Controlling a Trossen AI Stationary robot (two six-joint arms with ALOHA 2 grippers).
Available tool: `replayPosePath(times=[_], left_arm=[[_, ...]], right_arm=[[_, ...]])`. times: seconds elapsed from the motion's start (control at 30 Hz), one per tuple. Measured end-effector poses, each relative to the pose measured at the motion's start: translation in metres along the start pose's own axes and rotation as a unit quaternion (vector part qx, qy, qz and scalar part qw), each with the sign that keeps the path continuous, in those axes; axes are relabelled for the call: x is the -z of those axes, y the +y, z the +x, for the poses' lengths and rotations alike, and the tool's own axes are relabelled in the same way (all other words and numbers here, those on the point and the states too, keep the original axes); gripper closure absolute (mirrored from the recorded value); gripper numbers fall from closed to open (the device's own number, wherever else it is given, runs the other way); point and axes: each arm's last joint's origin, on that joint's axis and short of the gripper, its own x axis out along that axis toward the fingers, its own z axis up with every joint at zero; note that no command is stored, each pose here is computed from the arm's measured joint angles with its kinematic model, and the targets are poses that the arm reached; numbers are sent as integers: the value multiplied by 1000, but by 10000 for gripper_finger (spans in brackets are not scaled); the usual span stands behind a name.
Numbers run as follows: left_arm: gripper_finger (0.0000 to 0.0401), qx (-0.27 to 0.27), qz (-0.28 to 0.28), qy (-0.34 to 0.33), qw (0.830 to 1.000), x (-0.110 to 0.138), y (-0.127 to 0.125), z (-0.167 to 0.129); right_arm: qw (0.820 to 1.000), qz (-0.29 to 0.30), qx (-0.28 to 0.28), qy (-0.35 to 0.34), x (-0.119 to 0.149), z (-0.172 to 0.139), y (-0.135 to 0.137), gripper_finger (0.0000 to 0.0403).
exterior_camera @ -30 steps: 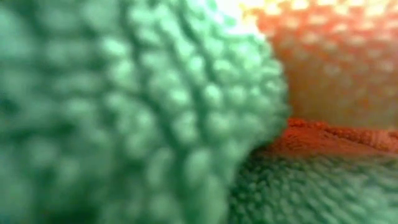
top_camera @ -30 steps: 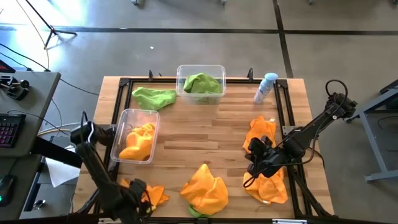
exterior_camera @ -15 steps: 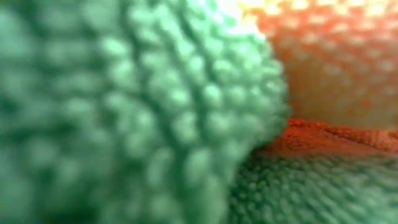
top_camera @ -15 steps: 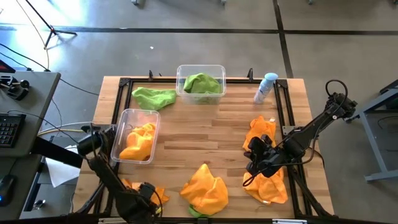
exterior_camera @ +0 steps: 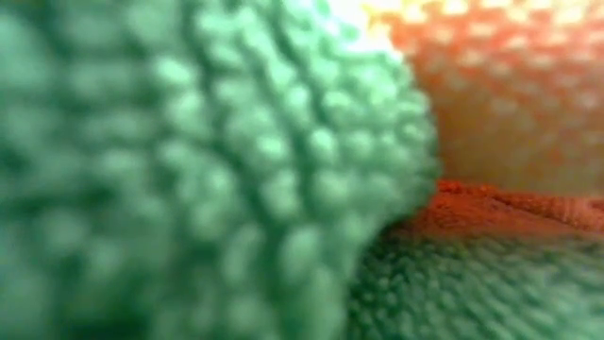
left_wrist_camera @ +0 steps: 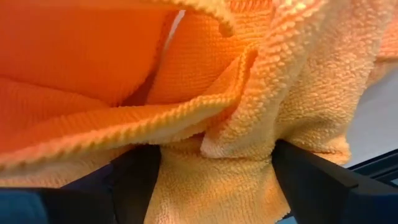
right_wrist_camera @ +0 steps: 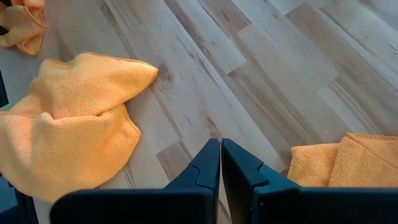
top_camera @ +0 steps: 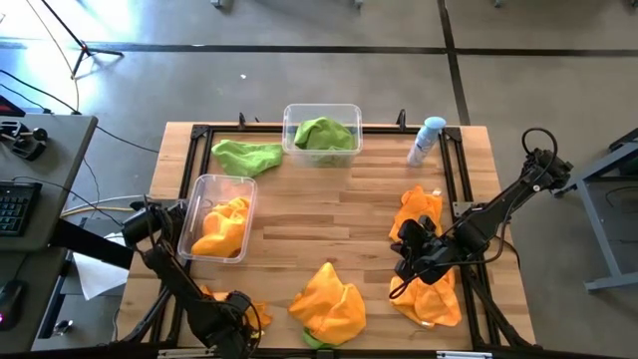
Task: Sort microfiber towel by color & place in baskets
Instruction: Put the orange microfiber towel into the bottom transparent bin
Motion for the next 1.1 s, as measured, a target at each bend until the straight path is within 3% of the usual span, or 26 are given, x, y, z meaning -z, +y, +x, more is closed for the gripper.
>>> replayPosePath(times=[0.2,0.53,0.8,0.9,1.1], left_arm=[[195,9,3,15,1000,1,0,-7],[385,42,6,5,999,-4,16,-54],[395,171,45,-57,983,-15,33,-117],[396,218,71,-104,968,-21,42,-146],[399,260,152,-202,932,-41,56,-205]], right_arm=[[1000,-9,0,0,0,0,0,391],[1000,-13,7,-15,-1,0,0,391],[1000,-12,7,-17,-1,0,0,391],[1000,-11,6,-17,-1,0,0,391],[1000,12,5,-18,-2,0,0,391]])
